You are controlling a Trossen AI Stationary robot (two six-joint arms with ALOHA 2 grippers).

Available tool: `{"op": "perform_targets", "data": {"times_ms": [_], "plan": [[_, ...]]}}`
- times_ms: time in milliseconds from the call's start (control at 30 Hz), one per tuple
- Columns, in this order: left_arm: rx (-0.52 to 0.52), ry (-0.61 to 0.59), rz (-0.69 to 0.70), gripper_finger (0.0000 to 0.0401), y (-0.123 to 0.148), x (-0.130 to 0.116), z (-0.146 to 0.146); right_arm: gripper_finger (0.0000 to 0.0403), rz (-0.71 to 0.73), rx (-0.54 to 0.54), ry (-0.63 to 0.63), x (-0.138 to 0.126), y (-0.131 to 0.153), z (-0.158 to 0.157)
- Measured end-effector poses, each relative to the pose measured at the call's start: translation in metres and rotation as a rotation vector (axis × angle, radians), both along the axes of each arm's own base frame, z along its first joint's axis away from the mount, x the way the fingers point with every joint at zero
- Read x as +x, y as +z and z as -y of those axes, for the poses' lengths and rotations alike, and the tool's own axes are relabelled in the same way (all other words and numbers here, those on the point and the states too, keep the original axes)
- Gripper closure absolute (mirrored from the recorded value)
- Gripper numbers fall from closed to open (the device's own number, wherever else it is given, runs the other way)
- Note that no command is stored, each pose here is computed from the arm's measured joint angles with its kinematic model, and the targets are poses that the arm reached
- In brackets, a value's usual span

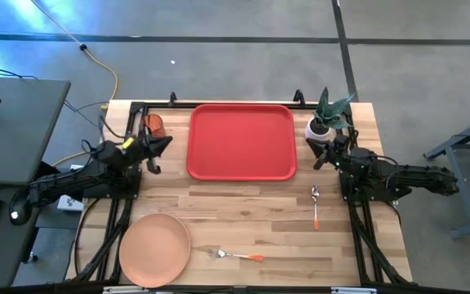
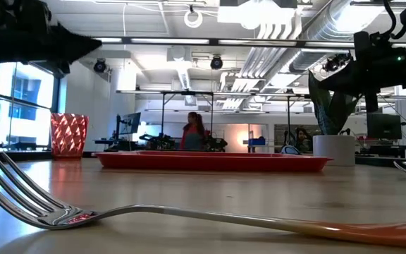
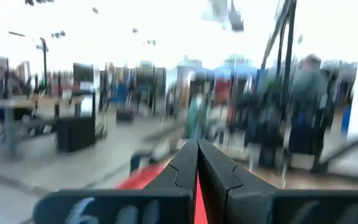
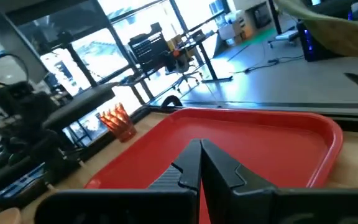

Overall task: Pick and place plate/cup/fork/spoon on tray
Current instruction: Put the light orange plate on the red tray

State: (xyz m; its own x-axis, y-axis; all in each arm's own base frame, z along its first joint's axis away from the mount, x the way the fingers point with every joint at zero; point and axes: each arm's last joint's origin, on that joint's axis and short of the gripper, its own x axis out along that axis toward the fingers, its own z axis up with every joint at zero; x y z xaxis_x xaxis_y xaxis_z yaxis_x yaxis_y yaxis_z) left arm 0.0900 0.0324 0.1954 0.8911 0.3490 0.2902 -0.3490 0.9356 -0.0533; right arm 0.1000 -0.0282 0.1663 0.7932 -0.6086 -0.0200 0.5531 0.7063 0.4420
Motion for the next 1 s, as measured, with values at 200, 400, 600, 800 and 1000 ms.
{"op": "perform_targets", "data": {"times_ms": [200,400,600,800,1000], "plan": [[0.031,0.035,0.017,0.0398,0.003,0.0,-0.001,0.0403,0.036,0.048,-0.065,0.0,0.0,0.002],[-0.052,0.244,-0.033,0.0389,-0.003,0.006,-0.009,0.0395,0.029,0.105,0.09,0.006,-0.003,-0.002],[-0.121,0.263,-0.065,0.0329,-0.008,0.019,-0.015,0.0358,-0.201,0.248,0.081,0.009,-0.005,-0.002],[-0.227,0.21,-0.158,0.0269,-0.023,0.031,-0.018,0.0317,-0.469,0.54,-0.137,-0.004,0.002,-0.003],[-0.3,0.122,-0.195,0.0249,-0.03,0.036,-0.017,0.03,-0.506,0.63,-0.175,0.012,0.017,-0.007]]}}
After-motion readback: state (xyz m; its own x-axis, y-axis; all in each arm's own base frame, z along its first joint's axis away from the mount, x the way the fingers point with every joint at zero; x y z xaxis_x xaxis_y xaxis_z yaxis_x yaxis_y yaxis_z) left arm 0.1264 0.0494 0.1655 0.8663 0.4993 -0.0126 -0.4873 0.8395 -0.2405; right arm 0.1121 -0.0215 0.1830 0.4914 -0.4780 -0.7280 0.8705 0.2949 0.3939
